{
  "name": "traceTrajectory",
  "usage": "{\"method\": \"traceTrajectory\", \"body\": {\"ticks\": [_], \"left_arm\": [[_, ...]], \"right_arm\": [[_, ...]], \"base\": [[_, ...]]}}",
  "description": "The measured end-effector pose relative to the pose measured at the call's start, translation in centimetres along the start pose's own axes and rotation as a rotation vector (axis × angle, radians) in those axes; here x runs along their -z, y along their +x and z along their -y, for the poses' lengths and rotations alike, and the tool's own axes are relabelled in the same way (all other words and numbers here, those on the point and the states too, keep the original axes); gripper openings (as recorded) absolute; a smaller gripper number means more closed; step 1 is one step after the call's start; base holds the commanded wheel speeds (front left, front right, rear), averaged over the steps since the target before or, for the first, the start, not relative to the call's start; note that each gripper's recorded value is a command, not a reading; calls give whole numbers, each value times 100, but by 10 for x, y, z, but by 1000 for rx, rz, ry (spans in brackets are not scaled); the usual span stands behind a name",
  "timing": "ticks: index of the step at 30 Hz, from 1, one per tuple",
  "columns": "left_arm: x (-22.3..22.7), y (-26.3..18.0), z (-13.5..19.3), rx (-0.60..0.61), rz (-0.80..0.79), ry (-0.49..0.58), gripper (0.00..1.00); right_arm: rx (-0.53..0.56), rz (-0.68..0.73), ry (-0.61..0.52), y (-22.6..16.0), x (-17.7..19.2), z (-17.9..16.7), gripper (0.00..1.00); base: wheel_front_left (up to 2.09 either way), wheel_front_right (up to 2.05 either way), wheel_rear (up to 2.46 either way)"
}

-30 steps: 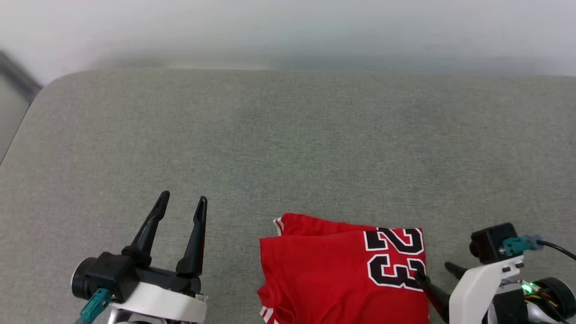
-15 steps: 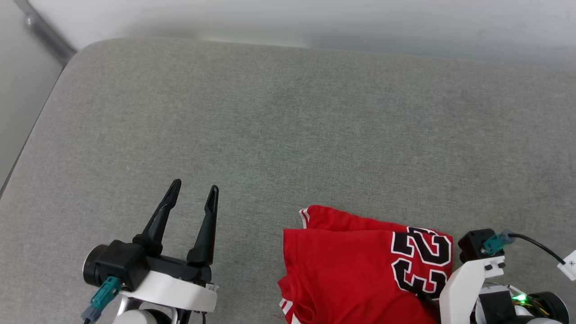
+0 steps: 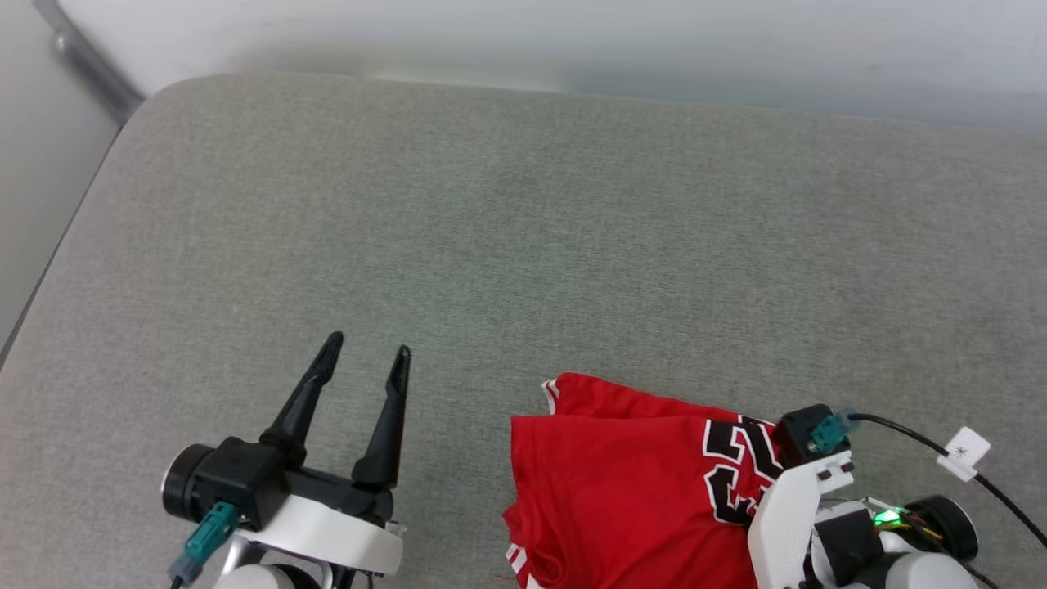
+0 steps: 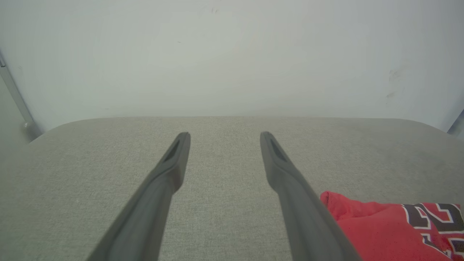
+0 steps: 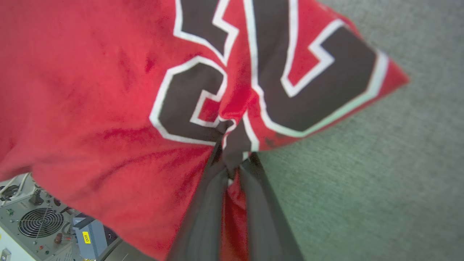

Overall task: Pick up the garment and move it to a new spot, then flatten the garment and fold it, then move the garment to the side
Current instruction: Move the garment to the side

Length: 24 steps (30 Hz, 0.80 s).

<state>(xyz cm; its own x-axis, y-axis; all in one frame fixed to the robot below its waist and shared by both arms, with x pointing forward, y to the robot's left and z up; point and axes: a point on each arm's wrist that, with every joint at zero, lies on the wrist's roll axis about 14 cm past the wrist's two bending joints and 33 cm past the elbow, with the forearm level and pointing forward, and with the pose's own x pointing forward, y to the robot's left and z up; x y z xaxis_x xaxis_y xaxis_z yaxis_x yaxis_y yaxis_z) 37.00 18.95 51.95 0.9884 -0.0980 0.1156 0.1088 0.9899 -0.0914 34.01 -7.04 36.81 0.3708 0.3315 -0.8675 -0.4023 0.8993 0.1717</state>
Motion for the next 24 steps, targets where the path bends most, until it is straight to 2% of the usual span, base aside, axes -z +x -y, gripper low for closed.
{"method": "traceTrajectory", "body": {"ticks": [4,8,14,18,24], "left_arm": [[0,7,14,40,8,-22,100],[1,18,32,98,16,-38,100],[-6,48,78,252,66,-70,100],[-9,70,112,367,101,-86,100],[6,98,155,524,111,-115,100]], "right_arm": [[78,29,-123,-12,-10,17,0],[220,31,-275,-34,-16,56,0],[445,18,-430,-83,-25,124,0],[610,0,-465,-122,-26,179,0],[779,-68,-389,-156,-7,257,0]], "base": [[0,0,0],[0,0,0],[0,0,0],[0,0,0],[0,0,0]]}}
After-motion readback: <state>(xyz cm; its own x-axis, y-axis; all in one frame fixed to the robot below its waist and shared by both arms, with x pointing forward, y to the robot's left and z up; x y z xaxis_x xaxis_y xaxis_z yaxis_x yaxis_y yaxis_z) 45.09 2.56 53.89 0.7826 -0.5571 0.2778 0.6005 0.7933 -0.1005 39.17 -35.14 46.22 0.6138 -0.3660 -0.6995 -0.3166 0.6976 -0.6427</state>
